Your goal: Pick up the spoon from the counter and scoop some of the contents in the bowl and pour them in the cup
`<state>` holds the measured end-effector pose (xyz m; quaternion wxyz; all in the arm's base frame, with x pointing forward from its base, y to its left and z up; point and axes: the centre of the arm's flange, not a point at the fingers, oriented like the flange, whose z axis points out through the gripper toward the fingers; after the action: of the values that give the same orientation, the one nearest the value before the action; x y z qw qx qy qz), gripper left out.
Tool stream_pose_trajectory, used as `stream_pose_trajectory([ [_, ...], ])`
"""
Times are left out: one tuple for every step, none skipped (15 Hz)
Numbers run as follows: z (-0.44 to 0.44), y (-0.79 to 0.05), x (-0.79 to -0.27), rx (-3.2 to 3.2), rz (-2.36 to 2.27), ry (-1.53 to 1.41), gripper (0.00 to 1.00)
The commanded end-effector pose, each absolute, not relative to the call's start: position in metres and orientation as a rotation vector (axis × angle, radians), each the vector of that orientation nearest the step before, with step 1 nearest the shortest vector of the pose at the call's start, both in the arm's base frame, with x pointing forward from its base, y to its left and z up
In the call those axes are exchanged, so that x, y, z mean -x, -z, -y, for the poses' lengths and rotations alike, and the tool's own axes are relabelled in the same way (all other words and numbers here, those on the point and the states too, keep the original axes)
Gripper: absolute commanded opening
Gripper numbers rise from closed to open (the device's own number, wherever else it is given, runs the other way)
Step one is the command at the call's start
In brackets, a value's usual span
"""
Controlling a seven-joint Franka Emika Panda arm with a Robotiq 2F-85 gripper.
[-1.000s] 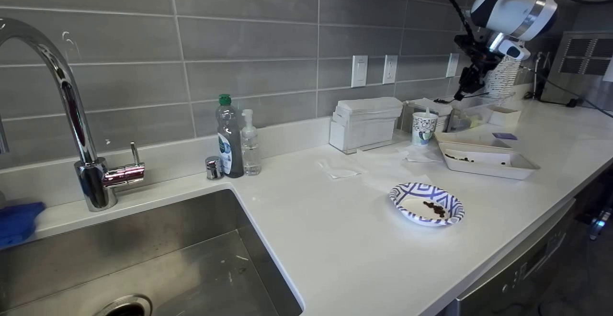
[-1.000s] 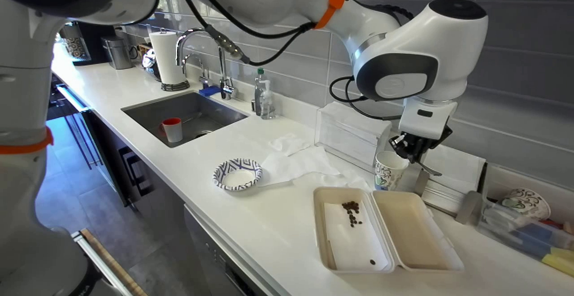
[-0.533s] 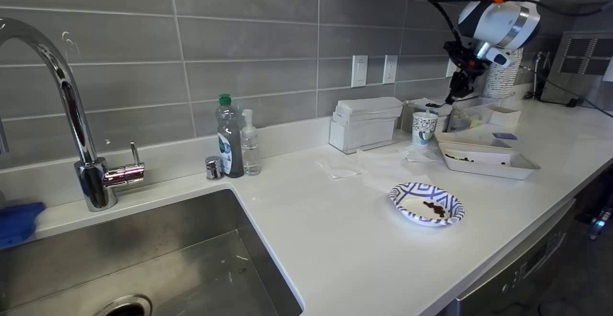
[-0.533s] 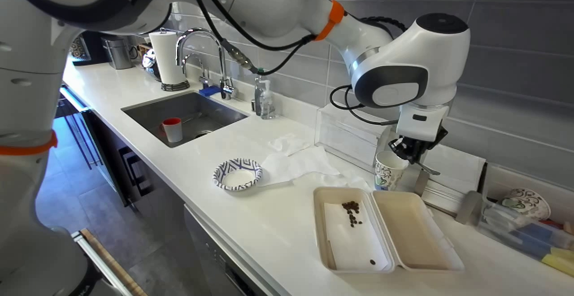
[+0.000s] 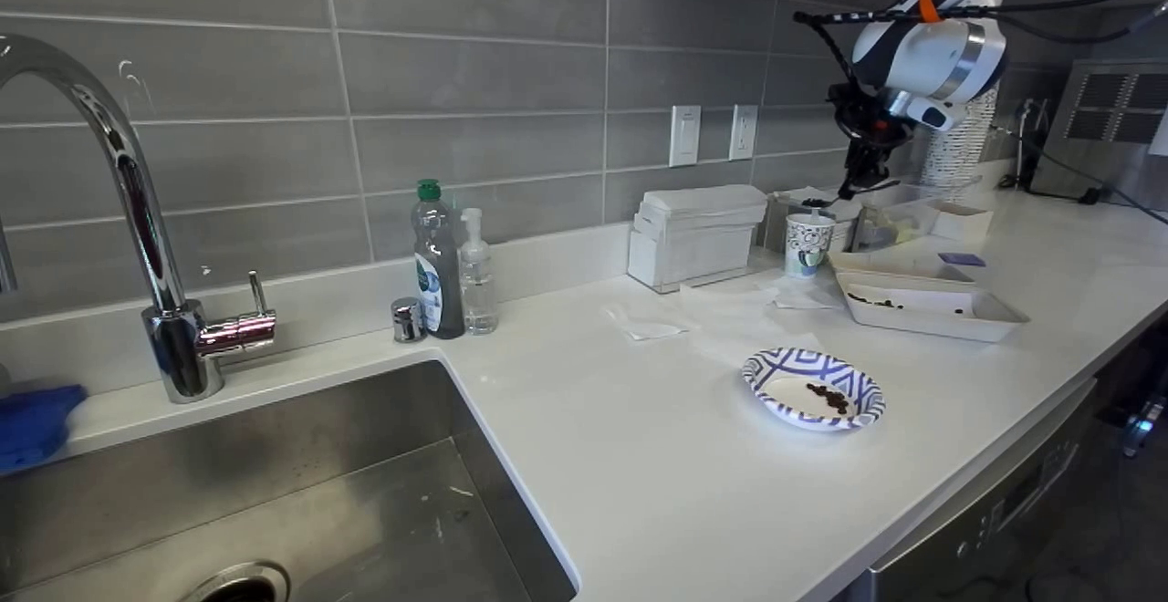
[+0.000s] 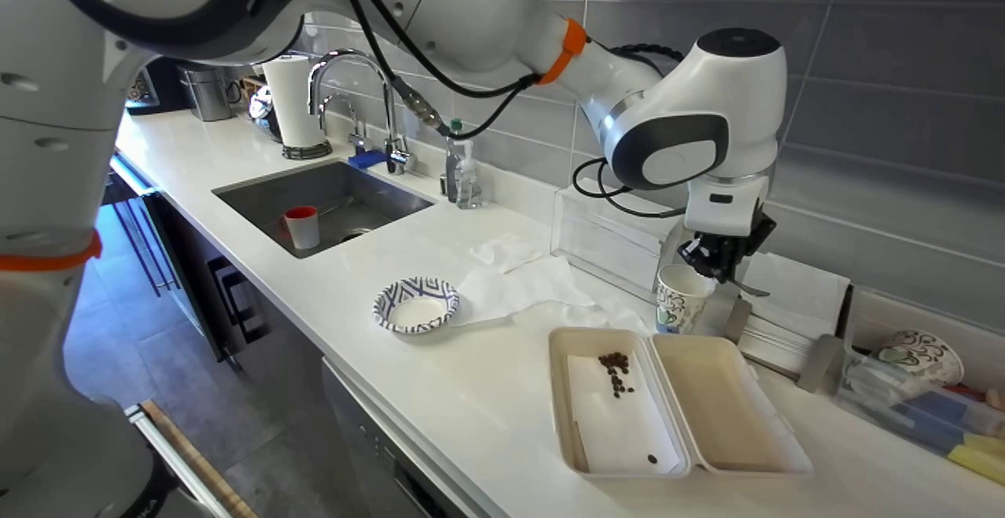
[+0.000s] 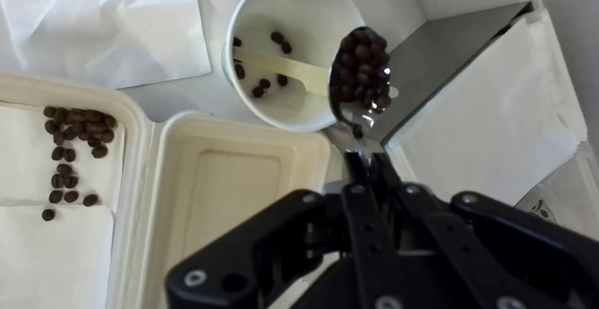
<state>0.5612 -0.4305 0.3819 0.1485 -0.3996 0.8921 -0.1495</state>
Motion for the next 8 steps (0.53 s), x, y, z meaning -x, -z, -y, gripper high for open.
stream_pose_trajectory([
  [0.419,-0.375,-0.567,1.144,-2.594,0.495,0.02],
  [0.416,-0.374,-0.569,1.151,-2.597,0.507,0.02],
  [0.414,-0.373,-0.571,1.16,-2.601,0.518,0.02],
  [0.411,-0.371,-0.572,1.166,-2.603,0.534,0.02],
  [0.408,-0.369,-0.573,1.176,-2.607,0.54,0.02],
  [0.405,-0.368,-0.574,1.182,-2.611,0.557,0.02],
  [0.402,-0.366,-0.575,1.19,-2.617,0.572,0.02],
  [0.4,-0.366,-0.575,1.194,-2.623,0.592,0.02],
])
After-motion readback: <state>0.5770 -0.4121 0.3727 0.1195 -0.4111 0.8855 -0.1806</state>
